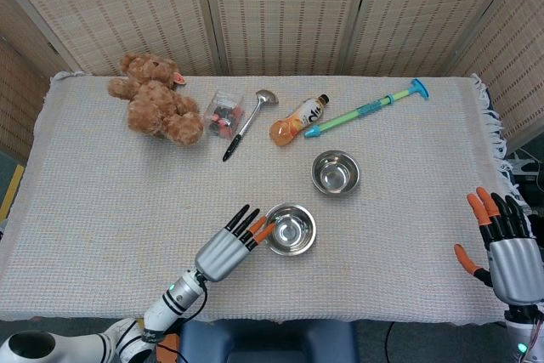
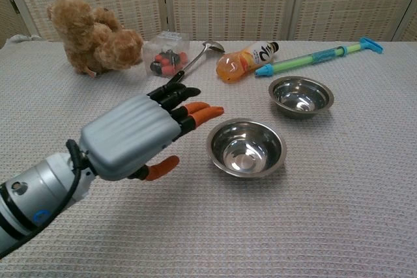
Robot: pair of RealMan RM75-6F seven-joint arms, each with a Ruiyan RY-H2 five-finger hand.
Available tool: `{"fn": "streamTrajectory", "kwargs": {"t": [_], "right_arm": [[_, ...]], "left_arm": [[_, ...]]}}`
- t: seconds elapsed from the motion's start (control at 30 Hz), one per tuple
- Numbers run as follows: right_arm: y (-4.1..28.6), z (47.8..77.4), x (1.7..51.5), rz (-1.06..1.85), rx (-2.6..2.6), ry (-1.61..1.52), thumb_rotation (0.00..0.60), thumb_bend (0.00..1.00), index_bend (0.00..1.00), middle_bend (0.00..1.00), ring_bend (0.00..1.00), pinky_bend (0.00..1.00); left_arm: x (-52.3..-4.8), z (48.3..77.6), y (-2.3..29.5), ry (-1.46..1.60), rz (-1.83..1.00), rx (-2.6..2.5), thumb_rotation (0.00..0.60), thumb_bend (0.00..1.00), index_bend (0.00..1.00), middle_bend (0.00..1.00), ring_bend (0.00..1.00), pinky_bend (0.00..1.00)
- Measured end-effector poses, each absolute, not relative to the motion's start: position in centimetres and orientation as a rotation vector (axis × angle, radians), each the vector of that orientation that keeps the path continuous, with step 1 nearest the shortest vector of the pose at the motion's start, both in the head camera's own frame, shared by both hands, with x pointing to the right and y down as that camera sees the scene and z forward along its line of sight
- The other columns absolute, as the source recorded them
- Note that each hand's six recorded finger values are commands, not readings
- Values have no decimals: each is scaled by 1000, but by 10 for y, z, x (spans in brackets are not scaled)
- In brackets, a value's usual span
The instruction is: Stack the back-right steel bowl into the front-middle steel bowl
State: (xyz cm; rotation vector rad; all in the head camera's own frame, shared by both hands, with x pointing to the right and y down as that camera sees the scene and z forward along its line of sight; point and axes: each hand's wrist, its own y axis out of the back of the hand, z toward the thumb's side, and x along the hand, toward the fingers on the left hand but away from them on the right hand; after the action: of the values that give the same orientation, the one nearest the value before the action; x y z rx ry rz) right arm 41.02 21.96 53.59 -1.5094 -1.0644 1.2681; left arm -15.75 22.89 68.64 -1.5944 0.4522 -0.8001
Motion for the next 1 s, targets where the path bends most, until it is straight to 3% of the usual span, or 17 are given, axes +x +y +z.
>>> {"fn": "streamTrajectory", "kwargs": {"t": [0.27, 0.47, 0.73, 1.0], "right_arm": [[192, 583, 376, 1298, -1578, -880, 600, 186, 4, 0, 0, 0], [153, 636, 335, 1307, -1659, -744, 600, 186, 124, 0, 0, 0], [111, 698, 288, 1331, -1630, -616, 600, 186, 241, 0, 0, 0], [102, 741, 262, 1391, -1669, -538, 600, 186, 291, 0, 0, 0]], "left_arm": [[-276, 662, 218, 545, -1054, -1531, 600, 420, 0, 84, 0, 72], [-328, 656, 213, 634, -1175, -1540, 600, 419, 0, 82, 0, 72], [-369, 654, 203, 709, -1255, -1522, 600, 417, 0, 78, 0, 72], [-375, 653, 197, 714, -1251, -1537, 600, 417, 0, 75, 0, 73]]}}
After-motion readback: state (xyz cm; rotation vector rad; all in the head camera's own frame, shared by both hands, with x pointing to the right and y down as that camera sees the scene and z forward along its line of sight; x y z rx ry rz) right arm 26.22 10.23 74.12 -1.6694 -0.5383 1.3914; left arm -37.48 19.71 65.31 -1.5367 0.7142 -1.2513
